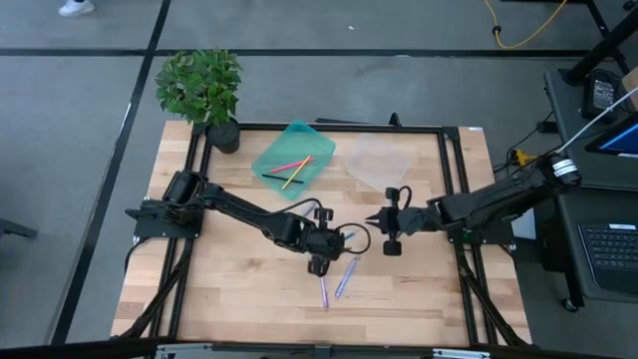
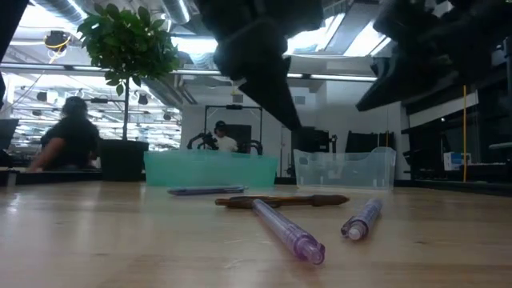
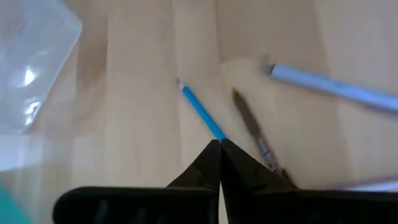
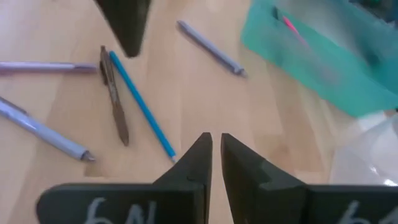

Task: Sort pens & pencils
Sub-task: Put the blue pencil into the blue bin

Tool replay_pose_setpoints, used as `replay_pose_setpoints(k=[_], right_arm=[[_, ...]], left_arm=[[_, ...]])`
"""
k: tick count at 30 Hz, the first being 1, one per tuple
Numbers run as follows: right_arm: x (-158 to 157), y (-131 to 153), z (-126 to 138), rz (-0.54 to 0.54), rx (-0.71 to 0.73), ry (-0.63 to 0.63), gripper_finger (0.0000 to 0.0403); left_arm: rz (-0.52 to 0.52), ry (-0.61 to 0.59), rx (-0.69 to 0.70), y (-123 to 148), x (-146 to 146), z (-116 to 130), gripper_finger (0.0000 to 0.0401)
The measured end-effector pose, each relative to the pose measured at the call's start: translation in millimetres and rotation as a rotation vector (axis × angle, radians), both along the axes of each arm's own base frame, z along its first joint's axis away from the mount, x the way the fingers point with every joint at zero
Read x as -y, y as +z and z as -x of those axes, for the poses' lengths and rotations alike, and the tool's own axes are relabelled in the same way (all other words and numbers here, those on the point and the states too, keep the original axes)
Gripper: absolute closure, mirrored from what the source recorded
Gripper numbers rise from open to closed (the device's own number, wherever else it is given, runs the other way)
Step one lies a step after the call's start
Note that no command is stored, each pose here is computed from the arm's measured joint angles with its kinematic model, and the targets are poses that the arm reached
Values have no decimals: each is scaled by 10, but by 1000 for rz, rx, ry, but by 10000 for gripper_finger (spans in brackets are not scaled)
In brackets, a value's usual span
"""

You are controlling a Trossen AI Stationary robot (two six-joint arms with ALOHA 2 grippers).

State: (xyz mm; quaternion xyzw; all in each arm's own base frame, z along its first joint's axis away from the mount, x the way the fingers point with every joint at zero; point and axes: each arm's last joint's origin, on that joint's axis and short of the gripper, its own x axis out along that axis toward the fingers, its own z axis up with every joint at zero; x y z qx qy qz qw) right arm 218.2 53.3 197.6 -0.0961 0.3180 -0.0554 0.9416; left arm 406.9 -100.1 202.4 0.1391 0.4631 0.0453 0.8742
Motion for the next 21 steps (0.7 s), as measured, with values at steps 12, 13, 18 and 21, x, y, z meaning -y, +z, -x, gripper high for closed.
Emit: replay_pose_setpoints(k=[12,13,18,21], right_arm=[[-191,-16,79,6,-12,42,366],[-198,-19,84,9,-15,44,366],[-212,-31,104,21,-26,31,366],[-210,-38,111,14,-33,23,366]], left_arm=[[130,102,75,31,-138,-88,301],[164,106,74,30,-152,-94,296],[247,141,72,15,-203,-115,291],[249,157,52,-37,-213,-117,292]])
